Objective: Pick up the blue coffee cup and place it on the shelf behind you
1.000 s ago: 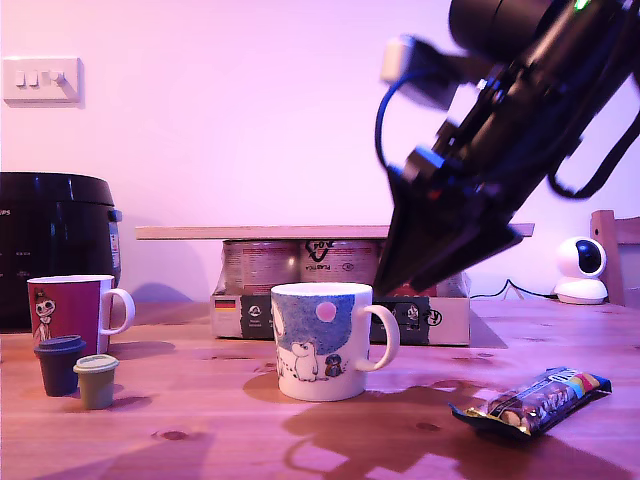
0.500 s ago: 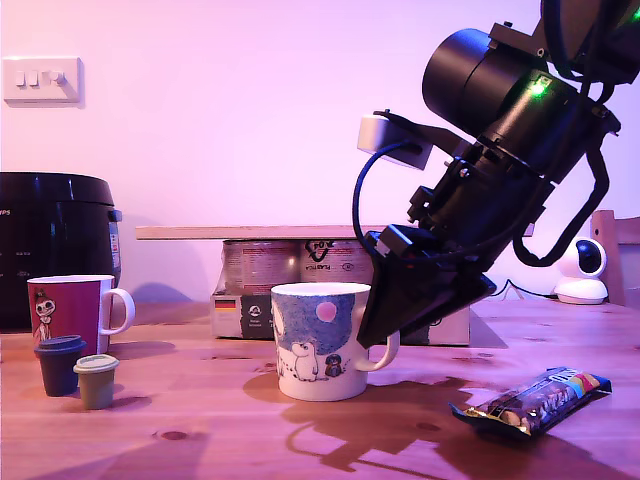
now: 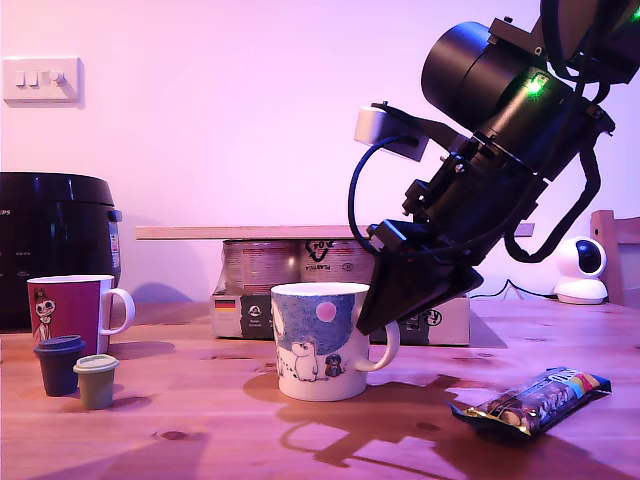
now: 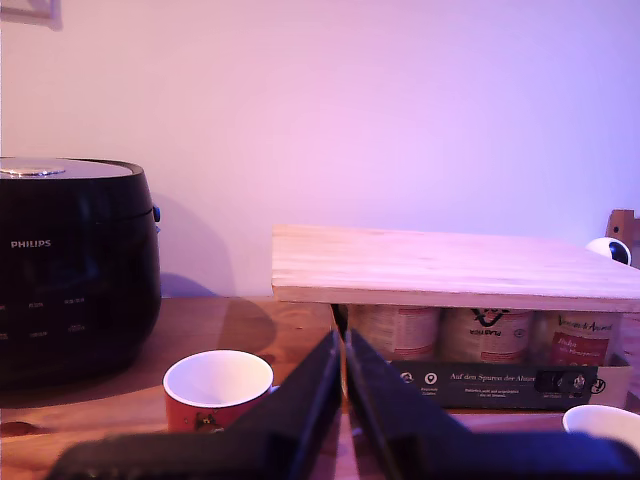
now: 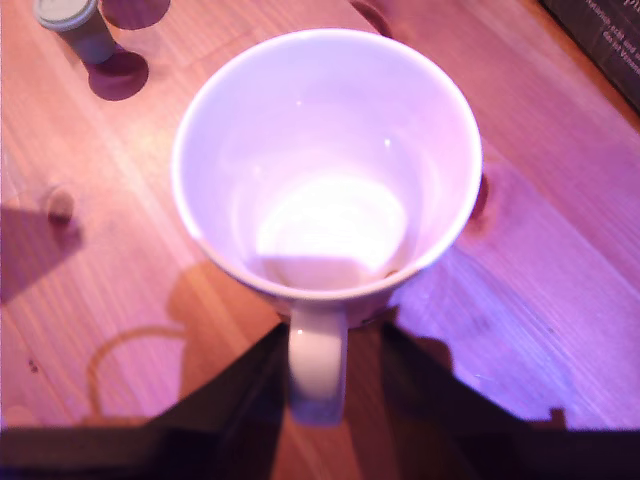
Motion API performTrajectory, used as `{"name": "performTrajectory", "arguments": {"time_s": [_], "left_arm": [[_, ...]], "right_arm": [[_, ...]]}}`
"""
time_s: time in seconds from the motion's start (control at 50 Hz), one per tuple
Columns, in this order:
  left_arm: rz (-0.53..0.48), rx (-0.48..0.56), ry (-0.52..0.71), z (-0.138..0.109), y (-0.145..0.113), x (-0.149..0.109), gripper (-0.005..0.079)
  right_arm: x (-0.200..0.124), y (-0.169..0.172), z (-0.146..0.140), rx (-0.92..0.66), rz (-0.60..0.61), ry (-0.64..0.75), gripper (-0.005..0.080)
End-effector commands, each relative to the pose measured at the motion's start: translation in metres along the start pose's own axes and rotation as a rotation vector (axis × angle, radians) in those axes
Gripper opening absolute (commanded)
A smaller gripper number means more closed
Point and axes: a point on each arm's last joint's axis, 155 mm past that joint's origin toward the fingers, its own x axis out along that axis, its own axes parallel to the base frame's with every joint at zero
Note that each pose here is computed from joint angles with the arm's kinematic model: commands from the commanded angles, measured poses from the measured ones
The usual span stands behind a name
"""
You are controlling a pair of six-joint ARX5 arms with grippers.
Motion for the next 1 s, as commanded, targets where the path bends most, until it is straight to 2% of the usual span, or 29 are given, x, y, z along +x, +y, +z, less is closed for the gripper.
{"name": "performTrajectory", "arguments": {"time_s": [0.0,0.1,0.2,0.54,0.98], "left_arm": [[-0.002,0.0,-0.018,0.006,-0.001,-0.001,-0.0021],[-0.002,0.0,-0.018,0.006,-0.001,-0.001,-0.0021],[-0.002,0.0,-0.018,0.006,-0.001,-0.001,-0.0021],[-0.001,0.0,-0.018,0.006,-0.001,-0.001,-0.0021],[-0.001,0.0,-0.017,0.006,-0.001,-0.001,-0.0021]], "right_arm": [[-0.001,-0.003,0.007,-0.005,-0.005,-0.019,0.0147],[-0.001,-0.002,0.007,-0.005,-0.004,-0.019,0.0096],[-0.001,-0.001,0.008,-0.006,0.002,-0.022,-0.0015],[-0.002,-0.003,0.017,-0.012,-0.003,-0.042,-0.0013],[-0.014,-0.011,0.055,-0.025,-0.016,-0.088,-0.0013]]}}
